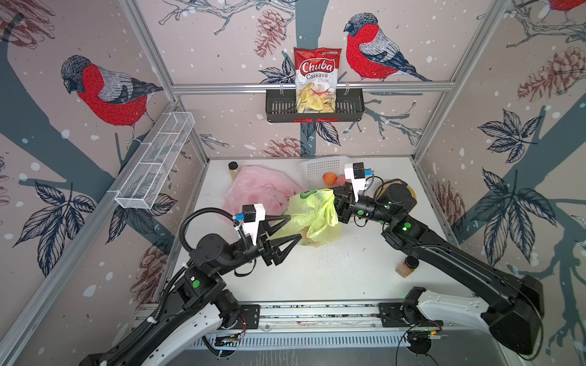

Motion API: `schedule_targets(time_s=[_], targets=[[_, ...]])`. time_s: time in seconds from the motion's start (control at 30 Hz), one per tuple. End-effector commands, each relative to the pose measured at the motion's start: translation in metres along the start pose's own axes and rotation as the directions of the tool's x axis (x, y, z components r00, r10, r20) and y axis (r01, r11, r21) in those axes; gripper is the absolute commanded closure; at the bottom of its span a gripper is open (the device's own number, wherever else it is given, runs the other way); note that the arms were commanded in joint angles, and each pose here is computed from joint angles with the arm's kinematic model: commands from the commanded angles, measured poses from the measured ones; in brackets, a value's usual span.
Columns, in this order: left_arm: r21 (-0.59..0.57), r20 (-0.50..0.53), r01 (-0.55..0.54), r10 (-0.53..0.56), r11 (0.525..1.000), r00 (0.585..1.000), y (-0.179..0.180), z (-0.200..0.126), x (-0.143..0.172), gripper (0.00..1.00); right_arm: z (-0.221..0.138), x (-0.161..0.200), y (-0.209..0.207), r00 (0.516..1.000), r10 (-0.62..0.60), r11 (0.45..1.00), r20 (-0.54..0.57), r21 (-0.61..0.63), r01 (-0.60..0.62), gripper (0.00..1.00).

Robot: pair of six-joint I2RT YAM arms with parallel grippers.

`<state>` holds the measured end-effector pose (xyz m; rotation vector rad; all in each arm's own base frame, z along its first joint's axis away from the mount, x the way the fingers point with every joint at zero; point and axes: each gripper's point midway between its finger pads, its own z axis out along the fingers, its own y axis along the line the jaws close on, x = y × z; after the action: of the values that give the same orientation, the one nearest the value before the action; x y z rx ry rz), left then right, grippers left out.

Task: Place the peach into a plastic bag & tie a knot
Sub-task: Cross the plastic bag at the center of the board.

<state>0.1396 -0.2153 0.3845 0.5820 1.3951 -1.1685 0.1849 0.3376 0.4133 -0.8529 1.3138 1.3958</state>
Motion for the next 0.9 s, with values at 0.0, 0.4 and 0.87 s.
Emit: schedule_targets(time_s=[0.0, 0.4, 0.87], targets=[[-0.174, 0.067, -0.044, 0.056, 0.984, 0.996, 0.026, -0.007, -0.017, 0.23, 0.002, 0.000, 0.015, 0.999, -0.010, 0.997, -0.036, -0.082, 0.007, 1.00], [0.003, -0.215, -0.162, 0.159, 0.987, 0.964, 0.023, 0.053, 0.030, 0.47, 0.008, 0.012, 0.036, 0.985, -0.035, 0.992, -0.168, -0.128, 0.013, 1.00], [-0.042, -0.133, -0.152, 0.145, 0.988, 0.980, 0.015, 0.029, 0.005, 1.00, -0.008, 0.008, -0.023, 0.984, -0.069, 0.975, -0.166, 0.198, 0.102, 0.95]])
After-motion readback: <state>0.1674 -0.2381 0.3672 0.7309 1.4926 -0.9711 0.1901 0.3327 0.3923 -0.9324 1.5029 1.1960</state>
